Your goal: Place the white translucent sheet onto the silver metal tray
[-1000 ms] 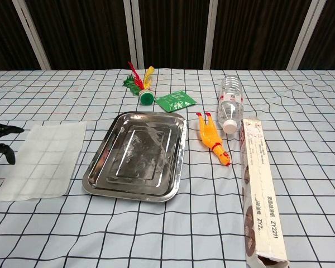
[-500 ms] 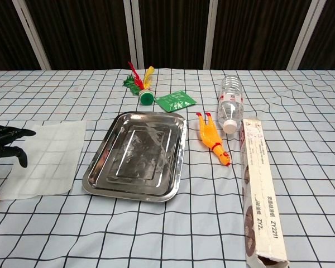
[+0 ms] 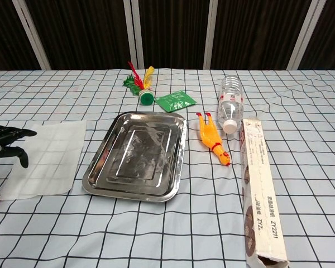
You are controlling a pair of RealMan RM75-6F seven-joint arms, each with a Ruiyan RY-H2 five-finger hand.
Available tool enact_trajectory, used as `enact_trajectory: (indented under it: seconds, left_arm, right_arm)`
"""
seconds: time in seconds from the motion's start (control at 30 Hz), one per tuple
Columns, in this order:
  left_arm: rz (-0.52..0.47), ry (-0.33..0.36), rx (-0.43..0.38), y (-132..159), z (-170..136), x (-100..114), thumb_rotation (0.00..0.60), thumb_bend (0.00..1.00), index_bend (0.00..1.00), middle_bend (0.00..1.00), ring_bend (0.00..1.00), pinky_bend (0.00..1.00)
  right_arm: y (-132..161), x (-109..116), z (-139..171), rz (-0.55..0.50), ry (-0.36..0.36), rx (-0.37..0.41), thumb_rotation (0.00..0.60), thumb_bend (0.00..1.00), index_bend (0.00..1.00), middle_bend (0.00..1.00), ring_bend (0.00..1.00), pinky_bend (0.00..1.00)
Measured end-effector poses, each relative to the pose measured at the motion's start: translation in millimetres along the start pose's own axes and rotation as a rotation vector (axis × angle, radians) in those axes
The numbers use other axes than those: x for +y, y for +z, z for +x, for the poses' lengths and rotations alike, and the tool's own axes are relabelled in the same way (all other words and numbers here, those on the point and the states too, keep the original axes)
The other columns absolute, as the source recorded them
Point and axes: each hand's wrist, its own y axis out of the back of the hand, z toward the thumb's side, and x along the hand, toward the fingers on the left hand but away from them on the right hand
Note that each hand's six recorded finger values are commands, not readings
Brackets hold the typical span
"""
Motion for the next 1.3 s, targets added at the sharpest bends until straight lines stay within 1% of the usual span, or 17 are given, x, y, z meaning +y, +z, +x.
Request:
enact_trajectory:
  seconds: [0.3, 0.43, 0.8, 1.03, 1.13, 1.3]
  left_arm:
    - [0.000, -0.003, -0.011, 8, 4, -1, 0.600, 0.31, 0.36, 0.00, 0.00, 0.00]
    - [-0.009, -0.004, -0.012, 10, 5, -1, 0.600, 0.32, 0.36, 0.00, 0.00, 0.00]
    - [-0.024, 0.020, -0.020, 9, 3, 13, 0.600, 0.32, 0.36, 0.00, 0.00, 0.00]
    - [-0.034, 0.010, -0.017, 11, 7, 13, 0.600, 0.35, 0.37, 0.00, 0.00, 0.00]
    - [-0.032, 0.006, -0.021, 14, 9, 12, 0.600, 0.35, 0.40, 0.00, 0.00, 0.00]
    - [-0.043, 0.014, -0.028, 21, 13, 12, 0.600, 0.39, 0.51, 0.02, 0.00, 0.00]
  right_arm:
    - [0, 0, 0, -0.002, 0.000, 0.001, 0.600, 0.29, 0.00, 0.00, 0.00, 0.00]
    - [0, 0, 0, -0.003, -0.001, 0.002, 0.600, 0.29, 0.00, 0.00, 0.00, 0.00]
    - [1, 0, 0, -0.001, -0.001, 0.003, 0.600, 0.29, 0.00, 0.00, 0.00, 0.00]
    - [0, 0, 0, 0.001, -0.001, 0.002, 0.600, 0.29, 0.00, 0.00, 0.00, 0.00]
    - [0, 0, 0, -0.001, 0.001, 0.002, 0.600, 0.29, 0.00, 0.00, 0.00, 0.00]
    - [0, 0, 0, -0.001, 0.001, 0.002, 0.600, 0.29, 0.00, 0.00, 0.00, 0.00]
